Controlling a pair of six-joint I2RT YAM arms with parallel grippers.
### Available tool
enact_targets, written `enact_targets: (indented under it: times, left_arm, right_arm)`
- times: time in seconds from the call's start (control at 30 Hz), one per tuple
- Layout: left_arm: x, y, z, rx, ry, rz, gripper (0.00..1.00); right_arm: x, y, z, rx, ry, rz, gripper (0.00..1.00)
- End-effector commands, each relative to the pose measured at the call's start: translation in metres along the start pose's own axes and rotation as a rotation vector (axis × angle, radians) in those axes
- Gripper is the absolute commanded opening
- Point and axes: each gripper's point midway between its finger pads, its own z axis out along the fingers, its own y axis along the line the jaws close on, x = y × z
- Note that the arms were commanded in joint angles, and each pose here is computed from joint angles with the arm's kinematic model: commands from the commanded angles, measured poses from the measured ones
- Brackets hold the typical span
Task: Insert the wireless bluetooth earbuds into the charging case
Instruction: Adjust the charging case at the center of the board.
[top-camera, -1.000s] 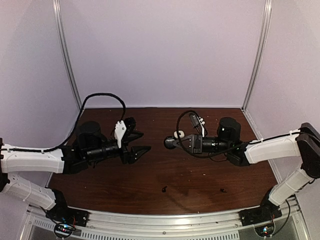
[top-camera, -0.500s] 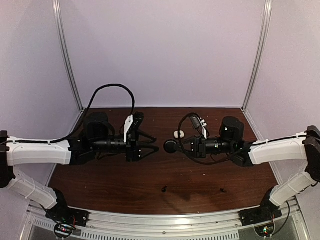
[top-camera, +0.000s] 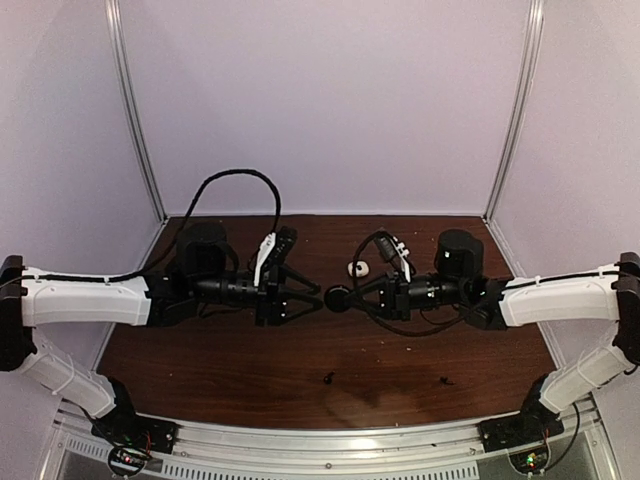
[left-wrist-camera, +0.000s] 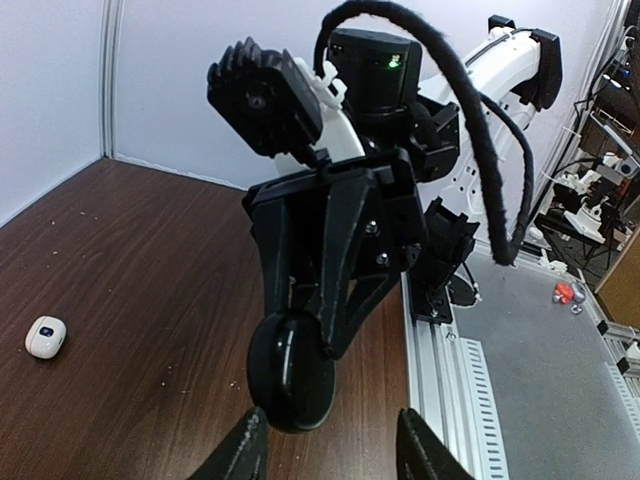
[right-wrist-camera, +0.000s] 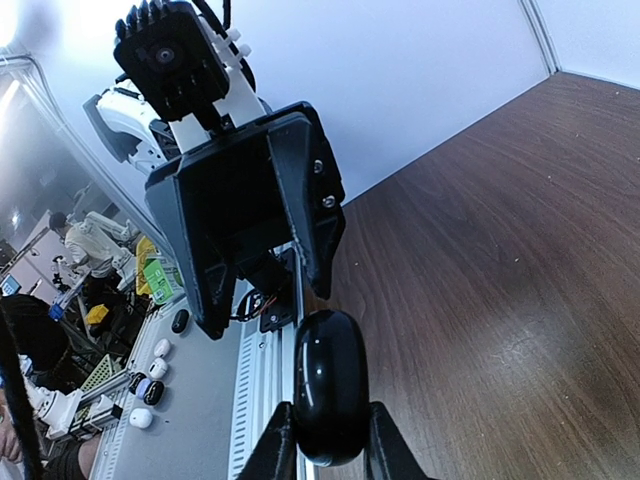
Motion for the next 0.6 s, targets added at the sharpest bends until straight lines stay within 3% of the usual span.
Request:
enact_targets:
  times: [0.0,0.13,0.23,0.57]
  left_arm:
    - [-0.017,0.015,0.000,-0.087,-0.033,0.009,0.47]
    - [-0.010,0.055,-0.013,-0.323,-0.058,-0.084,0.58]
    - [-0.004,0.069,-0.024,-0.391,-0.094,-0.178,0.62]
    - [0.001,0.112,-0.095,-0.697,-0.195,-0.274,0.63]
  right_arm:
    - [-0.017,-0.002,-0.001,0.066,-0.039,-0.043,0.18]
    - [-0.023,-0.045,-0.013,0.339,-0.063,-0.069,0.19]
    - [-0.015,-0.076,-0.020,0.528,-0.002,-0.128,0.19]
    - [0.045,-0.150,-0.005,0.862,0.264,-0.234,0.18]
